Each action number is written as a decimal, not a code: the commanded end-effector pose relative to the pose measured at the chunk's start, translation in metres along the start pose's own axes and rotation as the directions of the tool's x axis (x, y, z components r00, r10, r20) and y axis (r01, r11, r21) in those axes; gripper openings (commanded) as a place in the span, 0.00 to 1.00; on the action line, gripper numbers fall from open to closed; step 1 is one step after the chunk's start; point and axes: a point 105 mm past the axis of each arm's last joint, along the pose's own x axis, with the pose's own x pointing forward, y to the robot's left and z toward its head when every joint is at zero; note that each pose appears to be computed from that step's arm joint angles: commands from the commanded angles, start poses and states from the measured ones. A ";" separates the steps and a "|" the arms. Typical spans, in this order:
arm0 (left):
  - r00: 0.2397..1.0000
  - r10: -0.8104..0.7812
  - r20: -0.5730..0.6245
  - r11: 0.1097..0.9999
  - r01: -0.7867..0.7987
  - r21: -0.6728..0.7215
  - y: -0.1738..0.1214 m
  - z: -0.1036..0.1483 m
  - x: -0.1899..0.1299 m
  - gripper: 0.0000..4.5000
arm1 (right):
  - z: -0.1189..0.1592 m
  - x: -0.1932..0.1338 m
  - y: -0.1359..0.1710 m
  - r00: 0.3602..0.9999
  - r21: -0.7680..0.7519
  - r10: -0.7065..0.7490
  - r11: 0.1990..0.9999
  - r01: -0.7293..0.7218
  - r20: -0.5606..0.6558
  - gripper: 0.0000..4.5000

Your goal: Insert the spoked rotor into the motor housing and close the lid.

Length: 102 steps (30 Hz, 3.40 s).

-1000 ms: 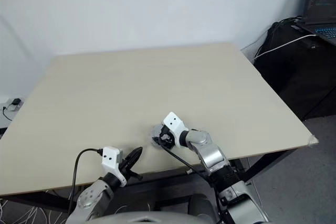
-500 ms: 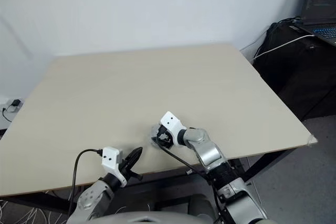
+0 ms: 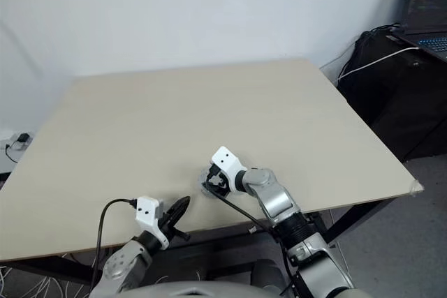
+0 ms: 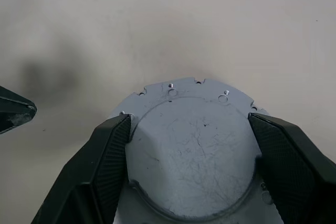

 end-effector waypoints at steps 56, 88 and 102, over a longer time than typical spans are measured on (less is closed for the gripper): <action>0.999 -0.001 0.050 1.000 0.000 0.022 -0.002 0.013 0.001 0.00 | -0.041 -0.002 -0.003 0.990 0.012 -0.010 1.000 0.012 -0.143 0.73; 0.941 -0.192 -0.279 0.954 0.112 -0.277 0.023 0.045 0.059 0.00 | -0.043 -0.001 -0.001 0.990 -0.033 -0.038 0.999 0.034 -0.139 0.73; 0.919 -0.223 -0.325 0.950 0.130 -0.285 0.017 0.051 0.081 0.00 | -0.041 -0.001 0.001 0.990 -0.026 -0.037 0.999 0.034 -0.133 0.73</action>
